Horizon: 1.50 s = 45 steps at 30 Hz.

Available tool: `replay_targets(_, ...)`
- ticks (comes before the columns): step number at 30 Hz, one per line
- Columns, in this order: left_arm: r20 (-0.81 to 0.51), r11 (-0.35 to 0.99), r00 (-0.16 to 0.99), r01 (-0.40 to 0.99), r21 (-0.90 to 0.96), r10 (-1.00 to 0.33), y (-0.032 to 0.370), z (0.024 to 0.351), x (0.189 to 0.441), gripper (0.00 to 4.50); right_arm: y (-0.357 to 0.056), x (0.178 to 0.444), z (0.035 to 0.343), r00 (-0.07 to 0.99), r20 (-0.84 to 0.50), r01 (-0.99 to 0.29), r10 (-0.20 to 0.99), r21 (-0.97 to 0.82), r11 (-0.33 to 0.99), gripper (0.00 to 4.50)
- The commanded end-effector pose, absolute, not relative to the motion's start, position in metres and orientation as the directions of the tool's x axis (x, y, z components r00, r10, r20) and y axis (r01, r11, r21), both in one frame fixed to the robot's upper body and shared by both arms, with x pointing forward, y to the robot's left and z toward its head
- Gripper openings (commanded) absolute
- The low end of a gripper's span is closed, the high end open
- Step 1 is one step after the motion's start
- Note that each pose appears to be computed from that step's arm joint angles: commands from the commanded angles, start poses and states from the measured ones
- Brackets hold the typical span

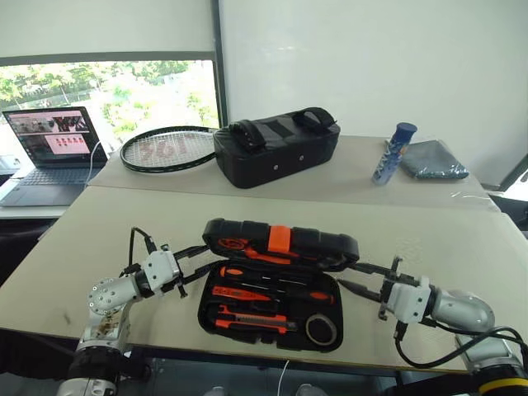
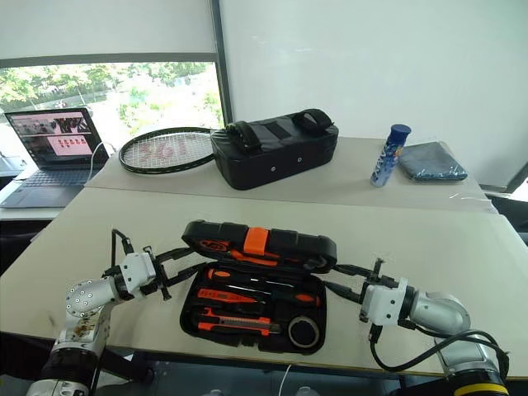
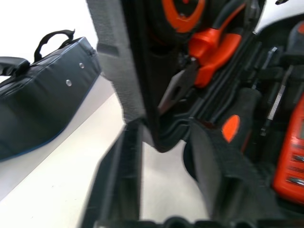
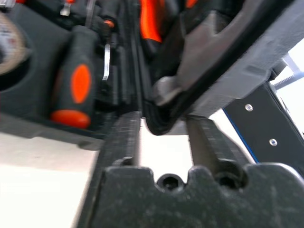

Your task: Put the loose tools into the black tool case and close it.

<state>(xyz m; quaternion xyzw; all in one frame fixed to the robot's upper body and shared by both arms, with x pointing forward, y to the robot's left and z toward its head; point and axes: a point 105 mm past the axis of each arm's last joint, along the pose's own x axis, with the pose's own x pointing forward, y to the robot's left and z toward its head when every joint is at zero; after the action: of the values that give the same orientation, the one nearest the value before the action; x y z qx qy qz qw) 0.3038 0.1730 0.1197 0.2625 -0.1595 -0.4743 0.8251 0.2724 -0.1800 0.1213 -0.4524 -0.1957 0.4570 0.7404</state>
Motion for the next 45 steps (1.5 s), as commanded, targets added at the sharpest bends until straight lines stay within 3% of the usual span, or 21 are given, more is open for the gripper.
replay_targets(1, 0.007, 0.344, 0.441, 0.69, 0.637, -0.898, 0.167, 0.125, 0.295, 3.43, -0.174, 0.26, 0.132, 0.44, -0.095, -0.398, 0.893, -0.912, 0.099, 3.39)
replay_targets(4, -0.025, 0.351, 0.469, 0.694, 0.629, -0.883, 0.181, 0.123, 0.293, 4.48, -0.187, 0.258, 0.128, 0.471, -0.116, -0.405, 0.874, -0.909, 0.098, 4.41)
replay_targets(5, -0.039, 0.354, 0.478, 0.701, 0.619, -0.878, 0.187, 0.122, 0.292, 4.5, -0.192, 0.257, 0.127, 0.482, -0.124, -0.403, 0.867, -0.911, 0.093, 4.47)
replay_targets(9, -0.098, 0.374, 0.503, 0.746, 0.551, -0.858, 0.21, 0.121, 0.287, 4.5, -0.209, 0.252, 0.123, 0.523, -0.16, -0.42, 0.837, -0.903, 0.09, 4.47)
replay_targets(12, -0.11, 0.483, 0.558, 0.788, 0.381, -0.823, 0.234, 0.129, 0.289, 4.5, -0.22, 0.245, 0.116, 0.549, -0.19, -0.454, 0.814, -0.886, 0.099, 4.47)
replay_targets(17, -0.28, 0.51, 0.534, 0.845, 0.161, -0.798, 0.268, 0.12, 0.271, 4.5, -0.227, 0.232, 0.106, 0.555, -0.23, -0.542, 0.8, -0.829, 0.137, 4.47)
replay_targets(19, -0.308, 0.505, 0.535, 0.845, 0.178, -0.787, 0.274, 0.116, 0.27, 4.5, -0.224, 0.224, 0.102, 0.538, -0.242, -0.602, 0.808, -0.781, 0.167, 3.93)
replay_targets(22, -0.295, 0.495, 0.531, 0.847, 0.192, -0.794, 0.265, 0.114, 0.277, 3.87, -0.213, 0.212, 0.095, 0.489, -0.278, -0.692, 0.827, -0.701, 0.173, 3.1)
replay_targets(30, -0.292, 0.347, 0.387, 0.921, 0.18, -0.875, 0.211, 0.102, 0.276, 0.79, -0.176, 0.212, 0.087, 0.422, -0.325, -0.804, 0.847, -0.566, 0.183, 0.26)
replay_targets(32, -0.331, 0.295, 0.336, 0.941, 0.167, -0.882, 0.2, 0.095, 0.273, 0.11, -0.17, 0.218, 0.084, 0.418, -0.344, -0.818, 0.841, -0.545, 0.183, 0.0)
replay_targets(39, -0.315, 0.251, 0.279, 0.96, 0.128, -0.907, 0.174, 0.094, 0.27, 0.11, -0.16, 0.256, 0.098, 0.482, -0.308, -0.783, 0.82, -0.572, 0.245, 0.0)
replay_targets(45, -0.257, 0.309, 0.329, 0.944, 0.117, -0.908, 0.159, 0.098, 0.277, 0.11, -0.158, 0.294, 0.109, 0.542, -0.289, -0.748, 0.789, -0.595, 0.295, 0.0)
